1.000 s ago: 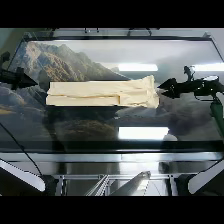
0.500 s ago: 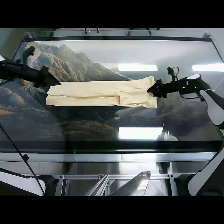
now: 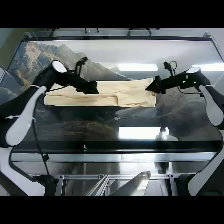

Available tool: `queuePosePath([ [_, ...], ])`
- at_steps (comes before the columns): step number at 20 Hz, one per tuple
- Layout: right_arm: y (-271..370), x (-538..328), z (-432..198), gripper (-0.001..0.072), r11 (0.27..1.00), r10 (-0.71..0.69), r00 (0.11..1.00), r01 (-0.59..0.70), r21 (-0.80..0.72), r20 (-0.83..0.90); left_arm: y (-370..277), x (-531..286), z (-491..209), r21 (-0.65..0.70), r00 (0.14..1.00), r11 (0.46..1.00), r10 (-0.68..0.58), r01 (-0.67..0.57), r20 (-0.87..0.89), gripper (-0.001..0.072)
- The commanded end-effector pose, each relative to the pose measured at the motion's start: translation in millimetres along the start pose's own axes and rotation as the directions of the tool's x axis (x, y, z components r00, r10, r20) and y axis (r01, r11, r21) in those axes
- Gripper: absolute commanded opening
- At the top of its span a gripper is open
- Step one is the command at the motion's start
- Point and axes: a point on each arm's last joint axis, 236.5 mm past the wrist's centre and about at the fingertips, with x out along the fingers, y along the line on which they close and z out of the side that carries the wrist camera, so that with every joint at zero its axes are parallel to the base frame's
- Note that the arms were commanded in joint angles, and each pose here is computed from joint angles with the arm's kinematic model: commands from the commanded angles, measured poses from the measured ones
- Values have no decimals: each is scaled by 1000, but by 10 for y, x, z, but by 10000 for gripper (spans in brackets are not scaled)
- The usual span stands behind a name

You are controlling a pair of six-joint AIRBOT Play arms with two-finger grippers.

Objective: Fold the shirts.

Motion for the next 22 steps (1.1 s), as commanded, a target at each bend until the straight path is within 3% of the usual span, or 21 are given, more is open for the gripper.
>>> queuePosePath([
  [1,516,-300,-77,17,996,42,999,-43,-76,-15,-55,549,-95,2,994,999,34,-34,-109,-6],
  [6,932,-661,-228,18,992,52,998,-55,-114,-28,-315,712,-48,49,983,999,13,-4,-181,-5],
  [10,1261,-752,-215,18,993,43,999,-42,-111,1,-903,4,127,109,976,985,-112,134,-184,-4],
  [12,1638,-572,-116,18,985,43,998,-33,-169,52,-970,-585,219,151,985,979,-115,134,-130,-4],
  [17,2698,703,193,18,932,109,963,-14,-362,246,-440,-1903,263,58,994,997,-52,47,91,-3],
  [22,3195,2271,-75,18,852,187,948,-26,-523,258,213,-2292,13,-16,983,1000,13,-10,181,-2],
])
